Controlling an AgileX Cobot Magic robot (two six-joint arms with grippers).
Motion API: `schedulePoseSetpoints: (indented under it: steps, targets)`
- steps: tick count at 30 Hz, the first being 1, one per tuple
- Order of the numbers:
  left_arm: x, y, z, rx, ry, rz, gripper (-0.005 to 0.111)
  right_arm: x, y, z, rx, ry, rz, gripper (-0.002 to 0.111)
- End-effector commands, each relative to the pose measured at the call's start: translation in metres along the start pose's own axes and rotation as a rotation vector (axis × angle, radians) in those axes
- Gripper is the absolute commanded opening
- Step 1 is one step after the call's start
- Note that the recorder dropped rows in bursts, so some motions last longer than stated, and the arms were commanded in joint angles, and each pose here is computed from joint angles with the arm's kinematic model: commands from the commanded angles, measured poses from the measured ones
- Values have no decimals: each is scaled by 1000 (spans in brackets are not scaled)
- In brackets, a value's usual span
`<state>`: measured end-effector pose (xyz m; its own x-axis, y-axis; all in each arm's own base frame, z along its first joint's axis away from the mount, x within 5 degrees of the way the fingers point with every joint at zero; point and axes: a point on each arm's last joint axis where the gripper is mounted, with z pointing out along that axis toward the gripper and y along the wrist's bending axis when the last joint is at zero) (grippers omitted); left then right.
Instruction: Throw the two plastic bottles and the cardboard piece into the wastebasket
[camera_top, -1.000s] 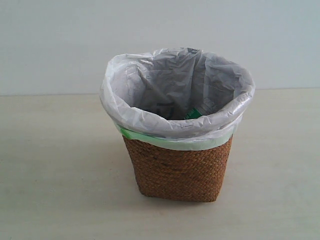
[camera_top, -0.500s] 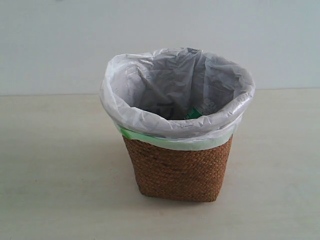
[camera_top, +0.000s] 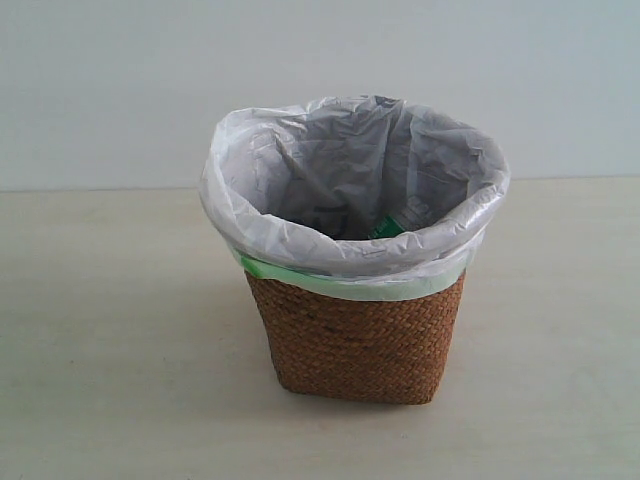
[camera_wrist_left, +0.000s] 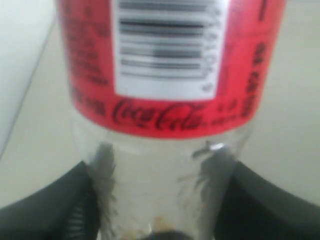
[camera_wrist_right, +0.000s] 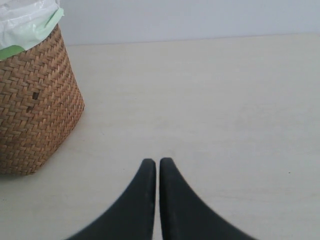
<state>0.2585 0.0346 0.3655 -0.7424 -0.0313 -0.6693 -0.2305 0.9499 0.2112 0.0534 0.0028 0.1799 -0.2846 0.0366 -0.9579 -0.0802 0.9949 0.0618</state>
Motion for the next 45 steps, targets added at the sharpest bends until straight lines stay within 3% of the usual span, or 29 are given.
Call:
schedulePoseSetpoints:
  steps: [1, 4, 6, 8, 10, 11, 13, 15, 18, 23, 28, 31, 34, 36, 42, 45]
  targets:
    - [2, 2, 4, 32, -3, -75, 4, -1, 0, 0, 1, -10, -5, 0]
    - [-6, -27, 11, 303, -70, -156, 4, -1, 0, 0, 1, -10, -2, 0]
    - [-17, -56, 10, 539, -147, -170, 4, -1, 0, 0, 1, -10, -2, 0]
    - [-35, -91, -7, 836, -228, -227, 4, -1, 0, 0, 1, -10, -2, 0]
    - [-54, -122, -35, 1109, -360, -167, 4, -1, 0, 0, 1, -10, -4, 0]
    - [-62, -131, -45, 1198, -390, -188, 6, -1, 0, 0, 1, -10, -4, 0]
    - [-80, -147, -70, 1353, -419, -237, 18, -1, 0, 0, 1, -10, -4, 0]
    - [-94, -153, -84, 1402, -414, -260, 42, -1, 0, 0, 1, -10, -2, 0]
    - [-104, -154, -93, 1406, -354, -288, 86, -1, 0, 0, 1, -10, -2, 0]
    - [-99, -157, -89, 1363, -286, -217, 88, -1, 0, 0, 1, -10, -5, 0]
    - [-90, -181, -79, 1402, -154, -191, 88, -1, 0, 0, 1, -10, -3, 0]
    - [-88, -181, -71, 1364, -119, -179, 88, -1, 0, 0, 1, -10, -3, 0]
    - [-86, -159, -57, 1199, -74, -170, 88, -1, 0, 0, 1, -10, -3, 0]
    - [-84, -134, -47, 1057, -36, -162, 88, -1, 0, 0, 1, -10, -3, 0]
    - [-61, -51, -14, 488, 184, -86, 87, -1, 0, 0, 1, -10, -3, 0]
    - [-52, -21, 3, 251, 219, -48, 76, -1, 0, 0, 1, -10, -3, 0]
